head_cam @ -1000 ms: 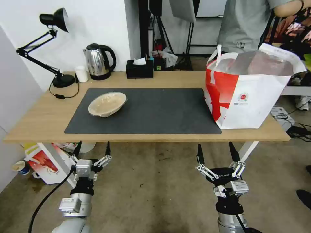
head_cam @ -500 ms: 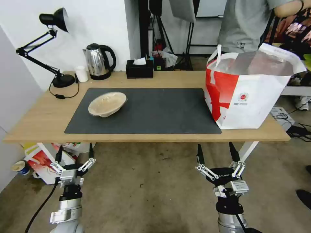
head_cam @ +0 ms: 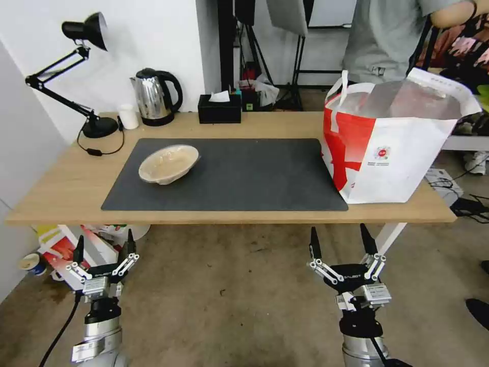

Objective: Pick up the trash from the table and place it into the takeout bag.

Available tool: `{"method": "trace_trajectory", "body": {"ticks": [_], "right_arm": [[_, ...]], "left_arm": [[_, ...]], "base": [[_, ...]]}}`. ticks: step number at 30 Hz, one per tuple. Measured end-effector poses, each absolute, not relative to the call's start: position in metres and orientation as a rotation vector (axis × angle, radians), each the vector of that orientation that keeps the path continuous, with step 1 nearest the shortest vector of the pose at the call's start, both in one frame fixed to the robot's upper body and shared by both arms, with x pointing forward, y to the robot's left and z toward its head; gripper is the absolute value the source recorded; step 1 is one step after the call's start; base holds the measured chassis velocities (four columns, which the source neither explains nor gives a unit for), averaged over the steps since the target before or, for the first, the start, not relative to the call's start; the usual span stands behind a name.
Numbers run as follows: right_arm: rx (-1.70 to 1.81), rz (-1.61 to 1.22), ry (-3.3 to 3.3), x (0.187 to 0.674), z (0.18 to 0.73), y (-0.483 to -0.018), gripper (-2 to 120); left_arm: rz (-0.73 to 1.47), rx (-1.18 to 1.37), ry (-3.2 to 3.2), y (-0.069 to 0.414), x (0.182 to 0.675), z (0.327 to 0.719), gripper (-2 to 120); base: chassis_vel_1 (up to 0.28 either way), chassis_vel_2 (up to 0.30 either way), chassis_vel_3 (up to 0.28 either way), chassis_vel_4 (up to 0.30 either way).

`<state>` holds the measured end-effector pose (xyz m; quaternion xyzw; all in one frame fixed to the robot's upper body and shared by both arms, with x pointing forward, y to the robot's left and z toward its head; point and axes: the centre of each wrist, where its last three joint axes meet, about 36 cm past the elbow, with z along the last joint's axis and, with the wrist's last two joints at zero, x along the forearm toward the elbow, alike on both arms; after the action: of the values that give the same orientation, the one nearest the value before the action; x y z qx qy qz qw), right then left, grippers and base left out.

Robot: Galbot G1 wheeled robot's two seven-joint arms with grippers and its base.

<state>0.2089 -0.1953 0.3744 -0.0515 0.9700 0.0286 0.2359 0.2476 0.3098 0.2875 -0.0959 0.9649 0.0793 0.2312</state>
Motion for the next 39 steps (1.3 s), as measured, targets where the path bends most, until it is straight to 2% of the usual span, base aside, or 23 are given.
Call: {"method": "trace_trajectory", "body": {"ticks": [5, 9, 13, 15, 19, 24, 27, 39], "right_arm": [[-0.141, 0.079, 2.66, 0.209, 0.374, -0.195, 100], [-0.141, 0.079, 2.66, 0.209, 0.374, -0.195, 100], [-0.141, 0.078, 2.66, 0.209, 0.374, -0.195, 100], [-0.142, 0.078, 2.66, 0.209, 0.374, -0.195, 100], [-0.141, 0.079, 2.66, 0.209, 0.374, -0.195, 100], [-0.141, 0.079, 2.66, 0.209, 0.374, -0.195, 100], [-0.141, 0.078, 2.66, 0.209, 0.374, -0.195, 100], [-0.142, 0.078, 2.66, 0.209, 0.374, -0.195, 100]], "left_arm": [[0.223, -0.261, 2.648, 0.312, 0.248, 0.289, 100], [0.248, -0.225, 2.611, 0.319, 0.254, 0.311, 100], [0.235, -0.238, 2.631, 0.315, 0.251, 0.3, 100], [0.251, -0.21, 2.624, 0.319, 0.256, 0.312, 100], [0.364, 0.043, 2.579, 0.332, 0.278, 0.407, 100], [0.369, 0.067, 2.588, 0.332, 0.28, 0.415, 100], [0.435, 0.164, 2.544, 0.342, 0.302, 0.442, 100], [0.514, 0.233, 2.523, 0.364, 0.315, 0.457, 100]], "base": [[0.0, 0.0, 0.0, 0.0], [0.0, 0.0, 0.0, 0.0], [0.0, 0.0, 0.0, 0.0], [0.0, 0.0, 0.0, 0.0], [0.0, 0.0, 0.0, 0.0], [0.0, 0.0, 0.0, 0.0], [-0.008, -0.002, -0.033, -0.007], [0.0, 0.0, 0.0, 0.0]]}}
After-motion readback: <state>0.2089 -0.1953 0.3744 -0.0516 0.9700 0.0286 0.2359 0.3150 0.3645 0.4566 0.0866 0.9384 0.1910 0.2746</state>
